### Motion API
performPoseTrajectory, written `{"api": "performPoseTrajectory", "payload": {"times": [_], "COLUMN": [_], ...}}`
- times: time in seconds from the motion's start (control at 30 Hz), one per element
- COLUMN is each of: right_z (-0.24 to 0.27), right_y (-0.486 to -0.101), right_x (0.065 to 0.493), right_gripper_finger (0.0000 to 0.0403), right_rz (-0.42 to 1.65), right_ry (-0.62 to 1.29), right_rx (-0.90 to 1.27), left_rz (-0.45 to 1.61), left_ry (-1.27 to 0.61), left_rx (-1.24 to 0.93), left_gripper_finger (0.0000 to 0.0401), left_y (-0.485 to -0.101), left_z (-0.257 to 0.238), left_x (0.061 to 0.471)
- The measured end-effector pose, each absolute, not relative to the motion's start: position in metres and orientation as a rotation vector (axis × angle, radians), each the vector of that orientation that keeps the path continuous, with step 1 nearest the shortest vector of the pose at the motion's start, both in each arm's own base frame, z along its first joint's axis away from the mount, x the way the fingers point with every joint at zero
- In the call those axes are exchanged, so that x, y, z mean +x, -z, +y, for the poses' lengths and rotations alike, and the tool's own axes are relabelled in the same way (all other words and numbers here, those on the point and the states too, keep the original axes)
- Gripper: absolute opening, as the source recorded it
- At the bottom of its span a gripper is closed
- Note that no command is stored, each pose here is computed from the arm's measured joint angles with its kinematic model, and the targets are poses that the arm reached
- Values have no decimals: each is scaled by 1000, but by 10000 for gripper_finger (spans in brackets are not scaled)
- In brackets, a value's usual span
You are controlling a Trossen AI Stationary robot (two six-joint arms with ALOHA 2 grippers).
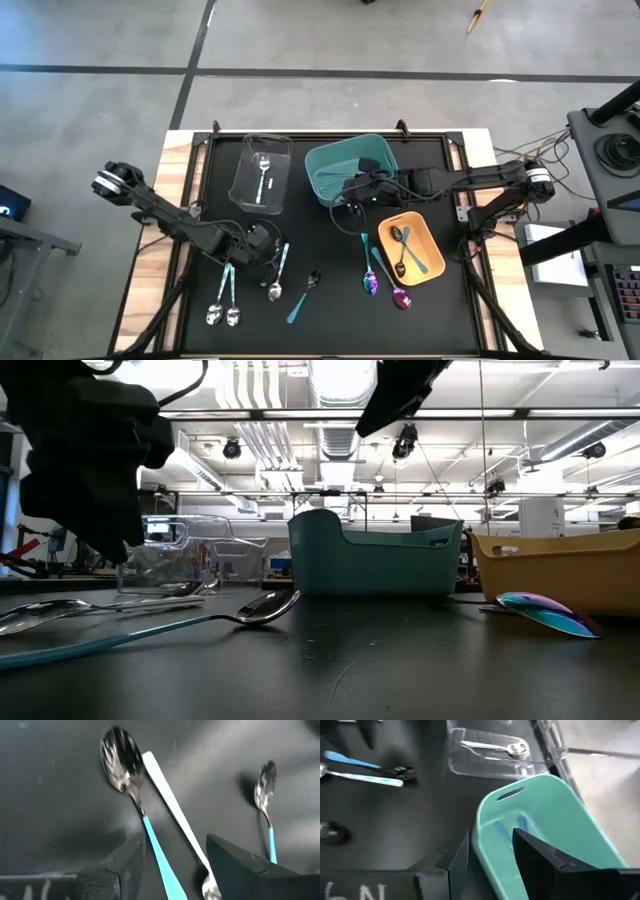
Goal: Sort silverware by color (type)
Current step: Put the black spoon into the yellow bin
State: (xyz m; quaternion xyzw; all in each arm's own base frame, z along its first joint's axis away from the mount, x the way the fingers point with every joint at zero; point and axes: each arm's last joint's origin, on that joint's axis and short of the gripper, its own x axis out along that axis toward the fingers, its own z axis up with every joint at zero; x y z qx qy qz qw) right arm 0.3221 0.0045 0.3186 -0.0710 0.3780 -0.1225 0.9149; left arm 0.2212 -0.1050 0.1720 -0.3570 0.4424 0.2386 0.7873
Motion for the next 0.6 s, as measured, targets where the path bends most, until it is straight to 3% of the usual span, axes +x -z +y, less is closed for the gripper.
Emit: {"api": "performPoseTrajectory", "payload": {"times": [0.37, 0.6], "right_z": [5, 5], "right_y": [-320, -319], "right_x": [320, 320], "right_gripper_finger": [146, 146], "right_rz": [787, 787], "right_ry": [258, 265], "right_rx": [-113, -94], "left_rz": [929, 1048], "left_ry": [-571, -708], "left_rx": [-732, -565], "left_gripper_finger": [191, 191], "left_y": [-168, -161], "left_z": [-113, -119], "left_x": [239, 254]}}
